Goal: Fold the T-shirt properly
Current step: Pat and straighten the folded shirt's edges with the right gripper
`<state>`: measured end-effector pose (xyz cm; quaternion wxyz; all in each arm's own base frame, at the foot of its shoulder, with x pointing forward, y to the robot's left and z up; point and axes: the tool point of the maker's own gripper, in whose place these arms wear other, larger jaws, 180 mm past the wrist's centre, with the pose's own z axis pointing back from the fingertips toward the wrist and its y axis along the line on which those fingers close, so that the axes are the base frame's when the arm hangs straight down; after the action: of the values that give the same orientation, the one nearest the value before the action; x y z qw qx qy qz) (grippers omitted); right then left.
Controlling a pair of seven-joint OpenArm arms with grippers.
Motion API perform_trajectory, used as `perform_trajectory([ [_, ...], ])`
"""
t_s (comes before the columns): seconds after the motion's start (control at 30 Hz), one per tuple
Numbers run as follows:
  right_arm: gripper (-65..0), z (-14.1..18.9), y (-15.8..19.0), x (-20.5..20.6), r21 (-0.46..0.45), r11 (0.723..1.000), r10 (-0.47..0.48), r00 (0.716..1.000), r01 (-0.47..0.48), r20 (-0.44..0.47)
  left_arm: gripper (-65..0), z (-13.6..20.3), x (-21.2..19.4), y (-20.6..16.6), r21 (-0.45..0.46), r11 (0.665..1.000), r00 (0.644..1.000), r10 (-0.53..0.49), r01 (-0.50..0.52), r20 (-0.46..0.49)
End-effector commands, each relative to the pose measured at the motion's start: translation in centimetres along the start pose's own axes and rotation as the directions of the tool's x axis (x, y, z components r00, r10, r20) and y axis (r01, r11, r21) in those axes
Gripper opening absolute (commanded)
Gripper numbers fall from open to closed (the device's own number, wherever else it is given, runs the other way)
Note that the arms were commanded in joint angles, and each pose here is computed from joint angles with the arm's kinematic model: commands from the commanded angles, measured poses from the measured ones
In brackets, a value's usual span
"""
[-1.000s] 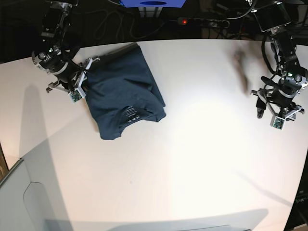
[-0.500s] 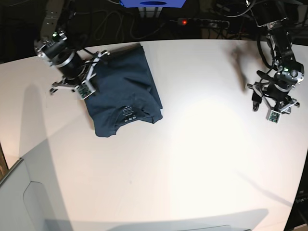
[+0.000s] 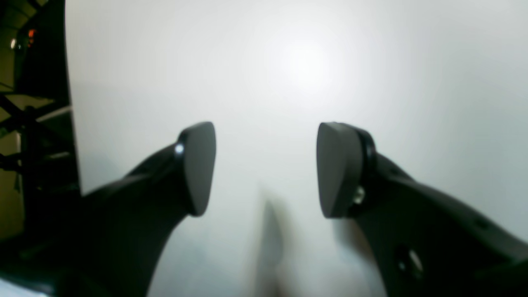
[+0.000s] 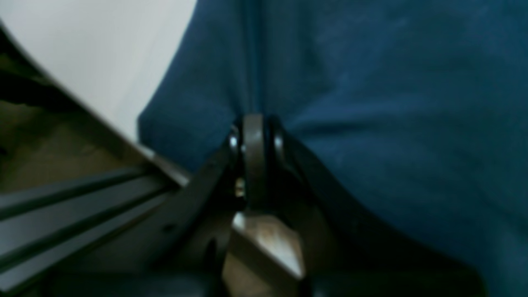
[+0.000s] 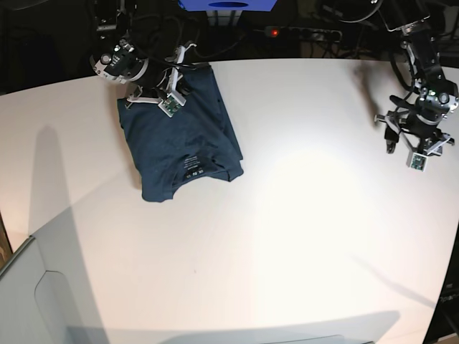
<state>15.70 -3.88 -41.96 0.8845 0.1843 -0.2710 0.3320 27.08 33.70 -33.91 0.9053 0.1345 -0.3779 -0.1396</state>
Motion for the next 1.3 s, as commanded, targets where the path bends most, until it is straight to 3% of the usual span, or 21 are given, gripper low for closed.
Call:
perform_trajectory([
  [0.0, -64.9, 0.0, 1.1, 0.6, 0.030, 0.999, 0.018, 1.000, -0.019, 0.016, -27.9, 0.4, 1.1, 0.9, 0.022, 1.000, 0.999, -0.012, 0.011, 0.039],
  [0.13, -64.9, 0.5, 2.5, 1.7, 0.056, 0.994, 0.092, 0.995, -0.094, 0.039, -27.9, 0.8, 0.9, 0.5, 0.019, 1.000, 0.999, -0.022, 0.021, 0.036],
  [0.27, -64.9, 2.5, 2.3, 4.4, 0.011, 0.985, 0.169, 0.980, -0.171, 0.107, -27.9, 1.2, 0.6, -0.4, 0.007, 1.000, 0.999, -0.019, 0.019, 0.037],
  [0.5, -64.9, 2.6, 0.8, 8.1, -0.042, 0.976, 0.216, 0.960, -0.212, 0.180, -27.9, 2.2, -0.7, -1.4, -0.005, 0.999, 0.999, -0.042, 0.042, 0.013],
  [0.77, -64.9, -2.1, 0.7, 10.6, 0.042, 0.973, 0.215, 0.958, -0.226, 0.188, -27.9, 3.3, -3.2, -0.6, 0.043, 0.998, 0.999, 0.051, -0.050, -0.020],
  [1.0, -64.9, -5.6, 4.4, 10.3, 0.185, 0.954, 0.201, 0.962, -0.235, 0.185, -27.9, 4.7, -6.5, -0.1, 0.077, 0.993, 0.992, 0.098, -0.092, -0.084],
  [1.1, -64.9, -5.8, 5.6, 10.2, 0.214, 0.947, 0.195, 0.959, -0.238, 0.206, -27.9, 5.0, -7.0, 0.5, 0.093, 0.991, 0.990, 0.108, -0.099, -0.094],
  [1.27, -64.9, -3.4, 5.4, 10.8, 0.162, 0.947, 0.234, 0.939, -0.279, 0.252, -27.9, 5.7, -7.5, 1.9, 0.135, 0.984, 0.987, 0.126, -0.112, -0.096],
])
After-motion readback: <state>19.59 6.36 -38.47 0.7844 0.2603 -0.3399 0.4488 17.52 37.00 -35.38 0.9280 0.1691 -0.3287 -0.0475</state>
